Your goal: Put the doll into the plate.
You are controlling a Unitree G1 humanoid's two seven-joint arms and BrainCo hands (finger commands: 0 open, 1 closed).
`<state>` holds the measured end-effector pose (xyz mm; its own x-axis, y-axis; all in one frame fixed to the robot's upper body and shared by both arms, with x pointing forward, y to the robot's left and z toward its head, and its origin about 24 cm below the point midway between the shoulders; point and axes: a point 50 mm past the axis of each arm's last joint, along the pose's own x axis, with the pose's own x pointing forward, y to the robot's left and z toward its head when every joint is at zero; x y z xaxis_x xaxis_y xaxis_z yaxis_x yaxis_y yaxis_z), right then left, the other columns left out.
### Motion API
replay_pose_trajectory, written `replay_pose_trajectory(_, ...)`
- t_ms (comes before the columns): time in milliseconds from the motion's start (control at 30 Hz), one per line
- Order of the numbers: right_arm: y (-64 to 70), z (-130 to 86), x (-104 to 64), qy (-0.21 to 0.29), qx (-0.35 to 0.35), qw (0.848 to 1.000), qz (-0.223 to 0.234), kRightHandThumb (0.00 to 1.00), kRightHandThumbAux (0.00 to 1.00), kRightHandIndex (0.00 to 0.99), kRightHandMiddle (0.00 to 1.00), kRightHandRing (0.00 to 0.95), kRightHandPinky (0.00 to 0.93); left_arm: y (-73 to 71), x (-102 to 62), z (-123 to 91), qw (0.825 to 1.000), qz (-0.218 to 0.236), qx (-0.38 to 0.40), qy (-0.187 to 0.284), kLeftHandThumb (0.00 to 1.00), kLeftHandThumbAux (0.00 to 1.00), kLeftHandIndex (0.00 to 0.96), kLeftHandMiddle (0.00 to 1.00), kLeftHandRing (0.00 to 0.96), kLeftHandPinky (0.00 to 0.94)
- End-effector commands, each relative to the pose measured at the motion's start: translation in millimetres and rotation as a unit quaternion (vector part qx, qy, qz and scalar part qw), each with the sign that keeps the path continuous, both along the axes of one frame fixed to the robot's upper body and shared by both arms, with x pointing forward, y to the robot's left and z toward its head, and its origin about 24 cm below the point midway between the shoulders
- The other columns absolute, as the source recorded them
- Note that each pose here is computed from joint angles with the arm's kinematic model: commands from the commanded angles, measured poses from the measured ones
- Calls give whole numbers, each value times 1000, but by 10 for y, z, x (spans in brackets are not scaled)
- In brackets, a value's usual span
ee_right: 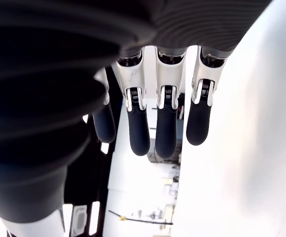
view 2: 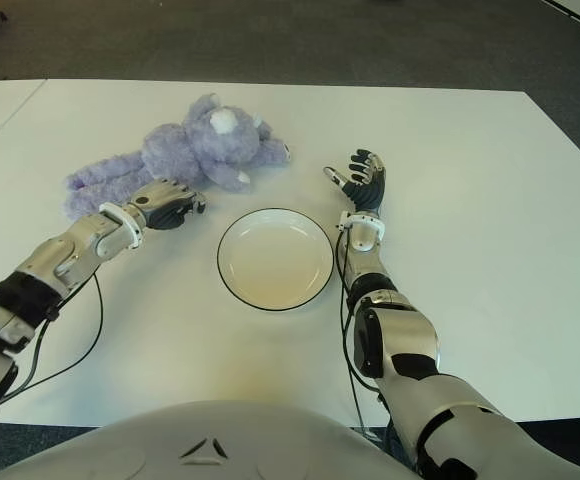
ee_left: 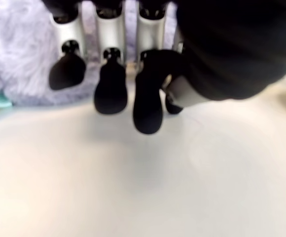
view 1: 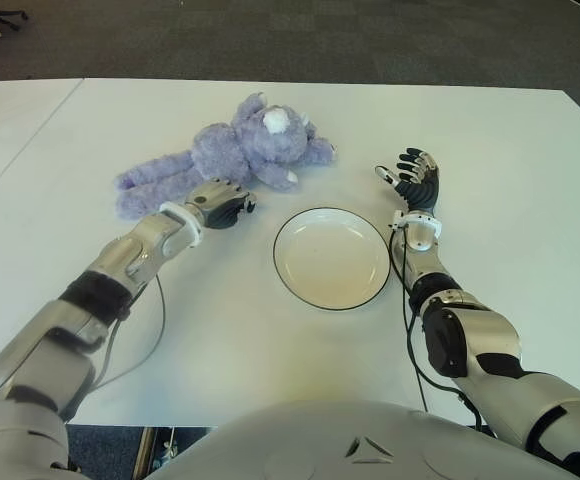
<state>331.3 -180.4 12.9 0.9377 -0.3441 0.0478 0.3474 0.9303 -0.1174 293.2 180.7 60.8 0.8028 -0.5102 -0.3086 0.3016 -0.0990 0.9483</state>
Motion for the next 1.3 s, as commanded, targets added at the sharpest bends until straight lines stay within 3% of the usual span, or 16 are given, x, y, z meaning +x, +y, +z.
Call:
replay_pose_trajectory(33,17,-1004,-879,219,32,975,-27,0,791,255,315,316,294,-101,-482,156,994,-38,-15,101,710,688,439,742,757,742)
replay_pose_trajectory(200,11,-1006,-881,222,27,974,-26,0,798,258,323,323,304,-144,-622,368,988,-53,-44,139,706,688,441,767,774,749)
replay_pose_trajectory(400,10,-1000,-878,218,27,975,-27,0,807,260,327,329,315,-99,-636,506,986,-47,-60,148,700,689,441,794,793,767)
replay_pose_trajectory(567,19,-995,-874,216,24,976,-27,0,813,262,326,332,314,36,-535,520,988,3,-111,104,709,687,440,761,756,714)
replay_pose_trajectory(767,18,-993,-869,217,22,976,-25,0,802,258,323,328,301,30,-478,490,986,31,-149,73,716,686,438,737,748,751)
replay_pose_trajectory(867,14,-993,-867,218,22,975,-25,0,800,258,325,327,301,-2,-471,456,985,35,-167,20,718,684,436,723,742,728)
replay_pose_trajectory(1000,16,-991,-863,217,23,976,-24,0,809,257,325,326,301,-8,-462,353,981,39,-179,-69,718,680,430,704,732,766)
replay_pose_trajectory(1100,18,-992,-863,218,21,975,-23,0,806,250,318,319,292,-13,-465,353,972,41,-193,-128,704,688,413,444,530,594)
replay_pose_trajectory(1133,18,-992,-863,218,21,975,-23,0,806,249,317,319,292,-13,-466,354,971,41,-195,-135,703,688,412,424,515,582)
replay_pose_trajectory(1167,18,-994,-863,220,19,975,-22,0,805,249,317,319,292,-5,-450,375,964,44,-194,-178,703,689,411,410,503,573)
replay_pose_trajectory(1200,19,-995,-864,221,18,975,-22,0,799,247,315,317,290,1,-440,388,958,45,-193,-209,494,435,150,191,249,300)
replay_pose_trajectory(1233,20,-997,-864,222,17,975,-22,0,797,247,314,317,289,17,-408,411,950,45,-186,-245,457,392,105,154,206,253)
replay_pose_trajectory(1267,22,-999,-864,224,16,974,-21,0,794,246,313,316,290,28,-387,425,945,43,-182,-268,406,350,45,77,99,137)
replay_pose_trajectory(1300,20,-1000,-866,224,16,974,-21,0,793,245,313,316,290,44,-351,470,941,41,-169,-291,393,339,30,58,72,107)
